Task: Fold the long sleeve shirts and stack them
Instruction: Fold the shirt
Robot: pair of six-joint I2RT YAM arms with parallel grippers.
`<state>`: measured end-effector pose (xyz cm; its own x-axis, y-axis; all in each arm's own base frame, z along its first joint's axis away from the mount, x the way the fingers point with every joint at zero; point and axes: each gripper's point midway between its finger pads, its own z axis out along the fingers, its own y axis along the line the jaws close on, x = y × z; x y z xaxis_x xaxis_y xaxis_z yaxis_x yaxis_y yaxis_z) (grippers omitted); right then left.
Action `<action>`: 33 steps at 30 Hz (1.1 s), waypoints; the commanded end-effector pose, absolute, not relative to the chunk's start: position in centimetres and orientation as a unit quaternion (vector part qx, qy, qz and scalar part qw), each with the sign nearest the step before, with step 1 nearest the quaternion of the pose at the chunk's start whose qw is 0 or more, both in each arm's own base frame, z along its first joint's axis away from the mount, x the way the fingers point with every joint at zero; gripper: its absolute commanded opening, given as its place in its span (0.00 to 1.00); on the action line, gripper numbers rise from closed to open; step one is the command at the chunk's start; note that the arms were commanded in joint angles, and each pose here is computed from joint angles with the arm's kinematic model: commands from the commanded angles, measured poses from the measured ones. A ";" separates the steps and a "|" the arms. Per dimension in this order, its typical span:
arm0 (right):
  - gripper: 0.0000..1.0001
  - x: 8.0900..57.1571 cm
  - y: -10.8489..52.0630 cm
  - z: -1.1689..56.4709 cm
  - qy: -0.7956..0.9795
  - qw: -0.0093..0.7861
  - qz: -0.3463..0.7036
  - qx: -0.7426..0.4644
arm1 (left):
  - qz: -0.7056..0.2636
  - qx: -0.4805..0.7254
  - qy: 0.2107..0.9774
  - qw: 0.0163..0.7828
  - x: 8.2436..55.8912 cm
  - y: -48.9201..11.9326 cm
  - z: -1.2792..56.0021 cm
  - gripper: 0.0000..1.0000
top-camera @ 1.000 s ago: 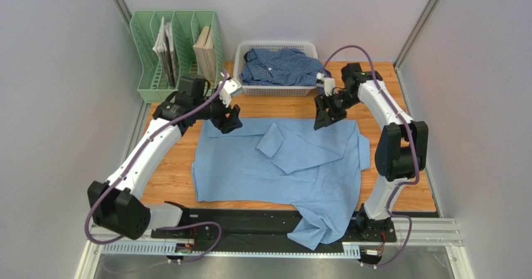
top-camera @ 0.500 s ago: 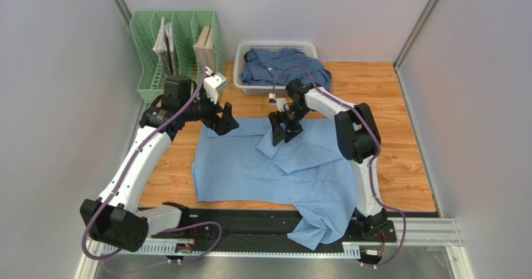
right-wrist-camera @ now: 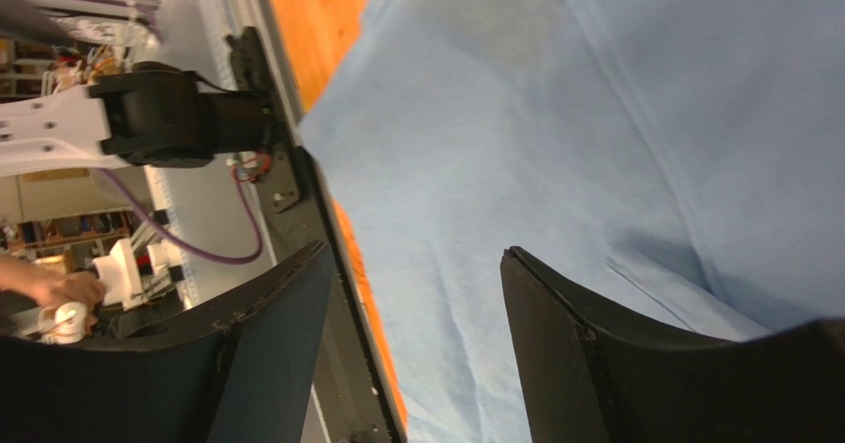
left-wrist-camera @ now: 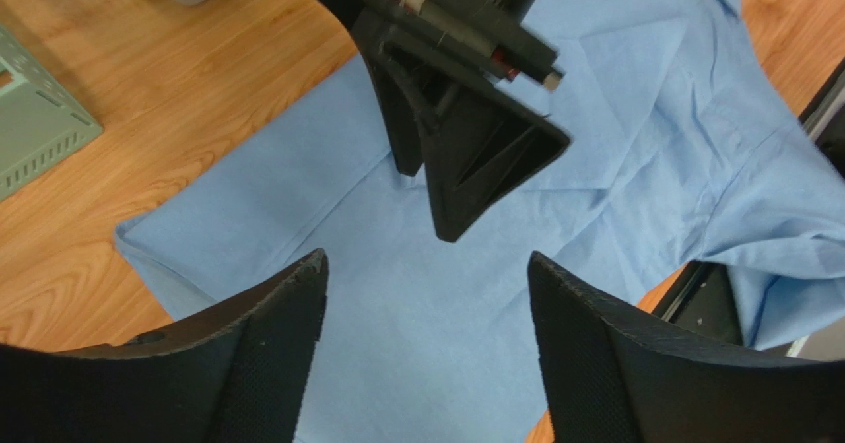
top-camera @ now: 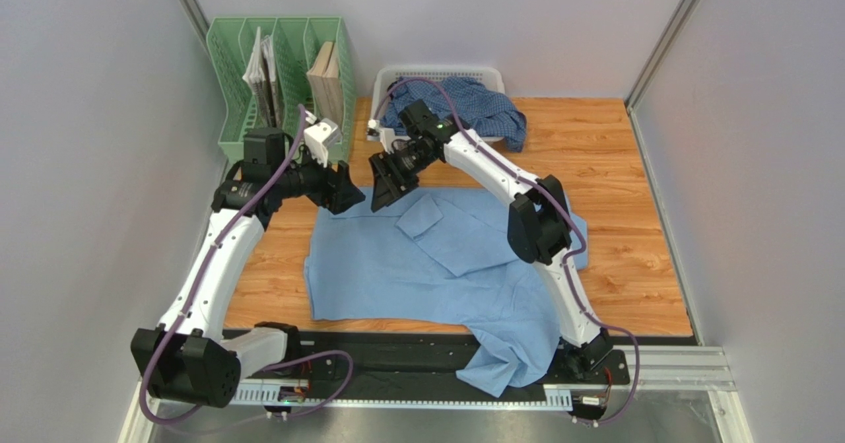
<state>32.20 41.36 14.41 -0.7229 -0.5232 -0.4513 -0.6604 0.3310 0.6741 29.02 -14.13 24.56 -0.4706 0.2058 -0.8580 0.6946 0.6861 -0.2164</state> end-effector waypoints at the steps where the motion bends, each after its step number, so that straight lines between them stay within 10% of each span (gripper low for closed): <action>1: 0.68 34.6 38.8 19.0 0.801 0.096 0.497 -0.320 | -0.252 0.343 0.800 0.422 29.5 -14.7 21.3 0.76; 14: 0.58 33.1 12.7 14.0 0.905 0.087 0.387 -0.150 | -0.034 0.595 0.729 0.337 32.5 -25.6 11.3 0.71; 33: 0.60 29.7 8.2 7.0 0.933 0.029 0.321 -0.162 | 0.019 0.652 0.722 0.232 32.8 -28.2 3.6 0.79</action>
